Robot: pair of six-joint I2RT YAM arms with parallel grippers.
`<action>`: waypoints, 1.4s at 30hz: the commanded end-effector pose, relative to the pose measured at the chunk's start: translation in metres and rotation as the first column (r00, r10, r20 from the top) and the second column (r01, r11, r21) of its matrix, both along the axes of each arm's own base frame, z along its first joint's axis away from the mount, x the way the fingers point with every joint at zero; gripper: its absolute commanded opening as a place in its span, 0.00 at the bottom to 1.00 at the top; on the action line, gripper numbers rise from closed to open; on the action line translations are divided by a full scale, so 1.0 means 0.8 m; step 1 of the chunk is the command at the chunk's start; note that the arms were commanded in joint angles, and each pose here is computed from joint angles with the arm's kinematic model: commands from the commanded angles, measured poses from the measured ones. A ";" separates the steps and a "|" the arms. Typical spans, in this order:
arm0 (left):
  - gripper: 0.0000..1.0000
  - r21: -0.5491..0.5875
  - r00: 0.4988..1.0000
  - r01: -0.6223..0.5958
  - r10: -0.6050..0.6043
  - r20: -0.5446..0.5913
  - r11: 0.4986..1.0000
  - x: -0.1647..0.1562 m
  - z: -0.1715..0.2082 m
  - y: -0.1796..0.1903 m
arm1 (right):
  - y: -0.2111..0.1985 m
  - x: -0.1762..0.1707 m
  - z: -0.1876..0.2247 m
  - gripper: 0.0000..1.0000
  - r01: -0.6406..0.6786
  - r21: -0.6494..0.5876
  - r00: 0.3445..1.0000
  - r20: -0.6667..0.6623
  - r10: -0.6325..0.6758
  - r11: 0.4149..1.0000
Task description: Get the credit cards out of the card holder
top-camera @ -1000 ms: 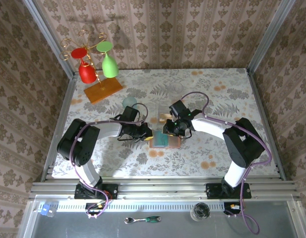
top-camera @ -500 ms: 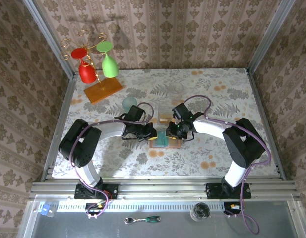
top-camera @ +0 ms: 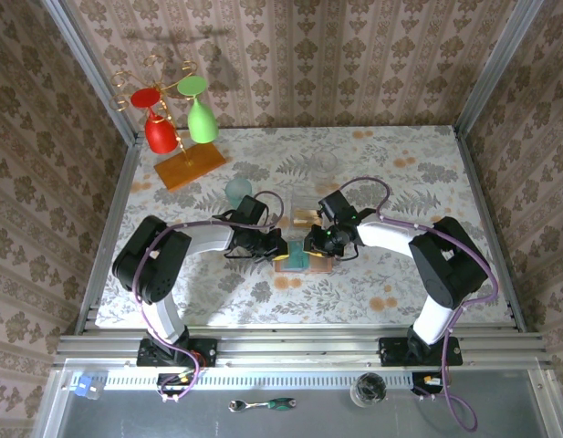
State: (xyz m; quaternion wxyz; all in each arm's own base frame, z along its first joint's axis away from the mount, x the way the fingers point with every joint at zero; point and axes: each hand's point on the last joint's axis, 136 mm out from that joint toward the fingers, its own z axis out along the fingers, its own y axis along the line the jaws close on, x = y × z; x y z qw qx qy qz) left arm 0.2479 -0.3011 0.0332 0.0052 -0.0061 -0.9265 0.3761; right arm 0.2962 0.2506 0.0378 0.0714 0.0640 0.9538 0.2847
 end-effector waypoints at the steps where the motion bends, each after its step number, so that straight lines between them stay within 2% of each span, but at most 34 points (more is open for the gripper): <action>1: 0.02 0.063 1.000 0.002 0.000 -0.031 0.998 -0.005 -0.014 0.014 | 0.001 -0.008 -0.013 0.21 0.003 0.018 0.999 -0.041 -0.002 1.000; 17: 0.02 0.061 1.000 0.001 0.001 -0.032 0.998 -0.003 -0.013 0.013 | 0.018 -0.008 -0.010 0.21 -0.005 0.125 0.999 -0.051 0.012 0.992; 29: 0.02 0.063 1.000 0.000 0.002 -0.031 0.998 -0.002 -0.013 0.013 | 0.014 -0.013 -0.021 0.21 0.008 0.129 0.997 -0.080 0.002 0.992; 42: 0.02 0.063 0.999 0.002 0.001 -0.032 0.998 -0.003 -0.013 0.013 | 0.014 -0.011 -0.016 0.13 0.021 0.167 0.998 -0.069 -0.009 0.986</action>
